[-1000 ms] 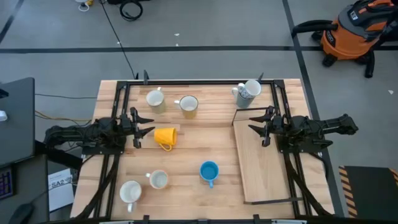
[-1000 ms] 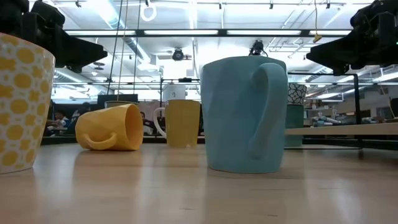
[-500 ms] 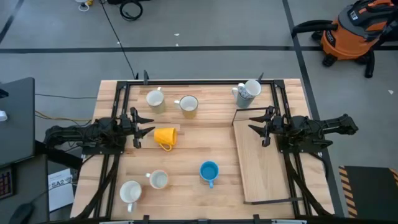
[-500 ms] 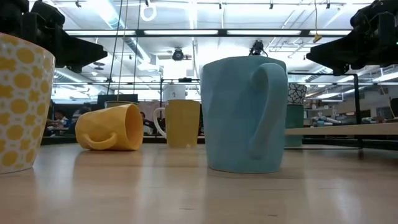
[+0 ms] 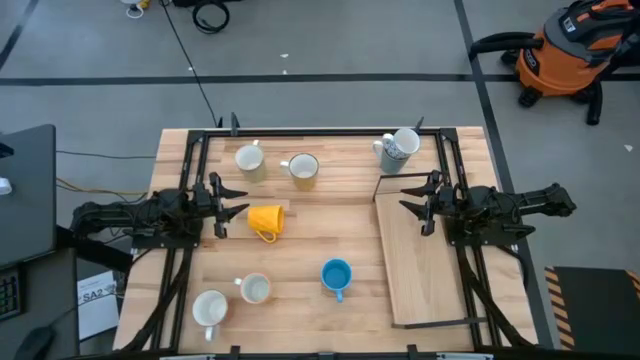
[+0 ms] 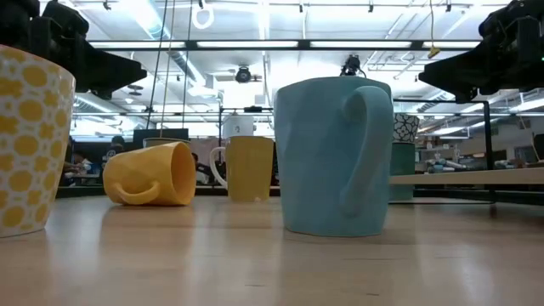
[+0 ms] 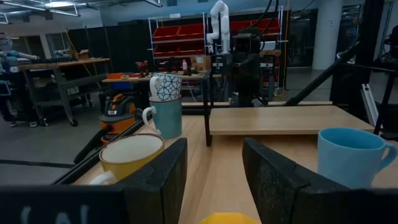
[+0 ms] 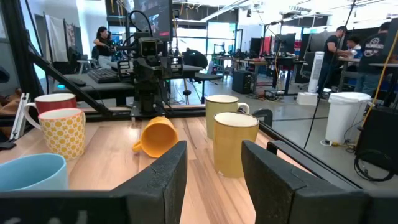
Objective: Place coffee mugs
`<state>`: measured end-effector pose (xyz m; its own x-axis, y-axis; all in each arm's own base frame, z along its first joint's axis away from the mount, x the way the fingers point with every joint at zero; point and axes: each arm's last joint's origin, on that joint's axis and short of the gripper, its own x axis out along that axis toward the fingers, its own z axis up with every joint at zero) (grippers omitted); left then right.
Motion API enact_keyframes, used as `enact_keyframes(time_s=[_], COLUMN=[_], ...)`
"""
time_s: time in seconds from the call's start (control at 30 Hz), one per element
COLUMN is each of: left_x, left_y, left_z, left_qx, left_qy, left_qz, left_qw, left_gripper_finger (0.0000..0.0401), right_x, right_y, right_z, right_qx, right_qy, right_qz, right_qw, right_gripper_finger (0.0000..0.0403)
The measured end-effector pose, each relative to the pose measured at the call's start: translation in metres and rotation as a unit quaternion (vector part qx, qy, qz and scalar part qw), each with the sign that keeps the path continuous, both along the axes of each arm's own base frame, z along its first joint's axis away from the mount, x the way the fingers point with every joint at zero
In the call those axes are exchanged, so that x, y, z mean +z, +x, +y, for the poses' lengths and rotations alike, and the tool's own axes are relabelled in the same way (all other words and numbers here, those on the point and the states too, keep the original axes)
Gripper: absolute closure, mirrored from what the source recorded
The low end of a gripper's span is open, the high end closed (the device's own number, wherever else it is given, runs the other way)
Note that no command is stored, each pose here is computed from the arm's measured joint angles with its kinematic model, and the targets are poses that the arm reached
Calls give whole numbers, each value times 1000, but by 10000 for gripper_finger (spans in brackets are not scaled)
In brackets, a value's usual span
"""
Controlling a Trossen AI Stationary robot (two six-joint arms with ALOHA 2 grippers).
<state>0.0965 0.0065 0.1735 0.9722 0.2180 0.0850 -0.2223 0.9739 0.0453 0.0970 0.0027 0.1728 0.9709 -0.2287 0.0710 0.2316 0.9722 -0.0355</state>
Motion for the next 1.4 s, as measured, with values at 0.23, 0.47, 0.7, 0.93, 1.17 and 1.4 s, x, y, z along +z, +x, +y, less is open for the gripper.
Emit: enact_keyframes(time_s=[0.23, 0.47, 0.7, 0.93, 1.17, 1.4], left_x=[0, 0, 0, 0, 0, 0], left_y=[0, 0, 0, 0, 0, 0], left_z=[0, 0, 0, 0, 0, 0], left_qx=[0, 0, 0, 0, 0, 0], left_qy=[0, 0, 0, 0, 0, 0], left_qz=[0, 0, 0, 0, 0, -1], left_qw=[1000, 1000, 1000, 1000, 1000, 1000], left_gripper_finger=[239, 239, 239, 239, 239, 239], right_x=[0, 0, 0, 2, 14, 35], right_y=[0, 0, 0, 0, -2, -9], right_z=[0, 0, 0, 0, 0, -1], right_qx=[0, 0, 0, 0, 0, 0], right_qy=[0, 0, 0, 1, 10, 26], right_qz=[0, 0, 0, -10, -76, -189], right_qw=[1000, 1000, 1000, 1000, 997, 982], right_gripper_finger=[245, 245, 245, 245, 245, 245])
